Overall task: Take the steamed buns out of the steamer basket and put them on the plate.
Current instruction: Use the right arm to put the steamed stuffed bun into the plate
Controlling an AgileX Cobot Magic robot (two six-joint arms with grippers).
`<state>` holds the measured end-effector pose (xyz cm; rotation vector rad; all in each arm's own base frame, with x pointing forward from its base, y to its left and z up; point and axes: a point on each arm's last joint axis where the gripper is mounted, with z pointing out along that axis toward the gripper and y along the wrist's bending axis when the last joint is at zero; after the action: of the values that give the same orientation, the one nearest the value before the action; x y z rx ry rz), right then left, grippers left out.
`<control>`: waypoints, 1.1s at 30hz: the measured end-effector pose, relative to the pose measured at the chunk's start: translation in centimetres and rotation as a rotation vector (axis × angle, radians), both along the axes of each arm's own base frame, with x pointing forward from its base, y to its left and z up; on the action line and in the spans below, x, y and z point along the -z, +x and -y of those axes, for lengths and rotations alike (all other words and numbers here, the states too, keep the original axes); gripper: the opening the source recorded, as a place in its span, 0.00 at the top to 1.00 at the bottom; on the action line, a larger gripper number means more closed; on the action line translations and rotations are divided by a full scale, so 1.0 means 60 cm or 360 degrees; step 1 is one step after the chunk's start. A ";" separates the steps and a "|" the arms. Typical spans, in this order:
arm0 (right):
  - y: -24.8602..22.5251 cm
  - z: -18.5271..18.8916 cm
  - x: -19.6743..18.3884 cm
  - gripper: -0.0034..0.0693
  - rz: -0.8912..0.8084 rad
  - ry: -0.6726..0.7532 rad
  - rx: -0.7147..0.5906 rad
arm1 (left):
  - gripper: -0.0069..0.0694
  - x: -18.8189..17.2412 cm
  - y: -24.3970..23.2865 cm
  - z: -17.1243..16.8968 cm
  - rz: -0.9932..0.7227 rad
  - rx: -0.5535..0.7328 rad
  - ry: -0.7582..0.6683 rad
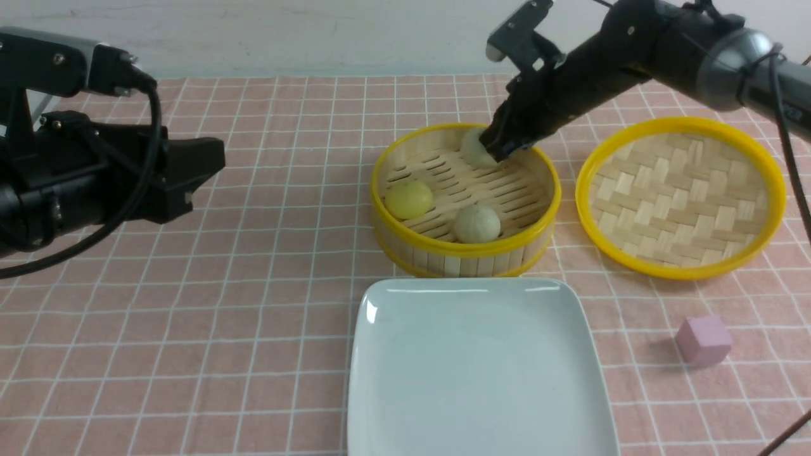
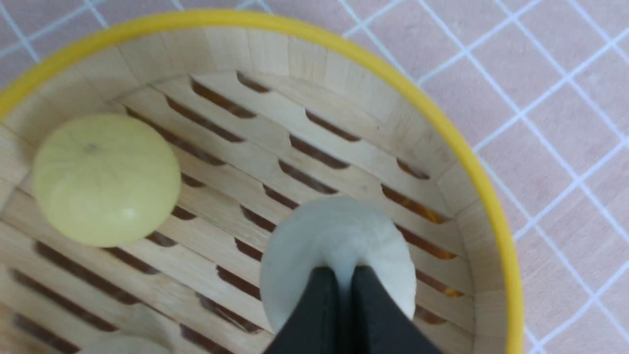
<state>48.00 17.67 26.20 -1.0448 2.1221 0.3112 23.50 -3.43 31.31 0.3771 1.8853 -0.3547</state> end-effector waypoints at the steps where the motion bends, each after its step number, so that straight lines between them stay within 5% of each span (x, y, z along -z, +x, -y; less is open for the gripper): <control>1: -0.004 0.000 -0.011 0.93 0.0003 -0.0001 -0.0015 | 0.27 0.000 0.000 0.000 0.0000 -0.0003 -0.0002; 11: -0.077 0.032 -0.140 0.93 -0.0046 -0.0163 -0.0034 | 0.27 0.000 0.000 0.000 0.0001 -0.0005 -0.0010; 33: -0.172 0.016 -0.171 0.93 -0.0421 -0.0110 0.0089 | 0.27 -0.005 0.001 0.002 0.0030 0.0001 -0.0063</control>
<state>37.71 16.70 36.45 -1.0282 2.4090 0.3678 23.55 -3.55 31.60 0.3533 1.8572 -0.3873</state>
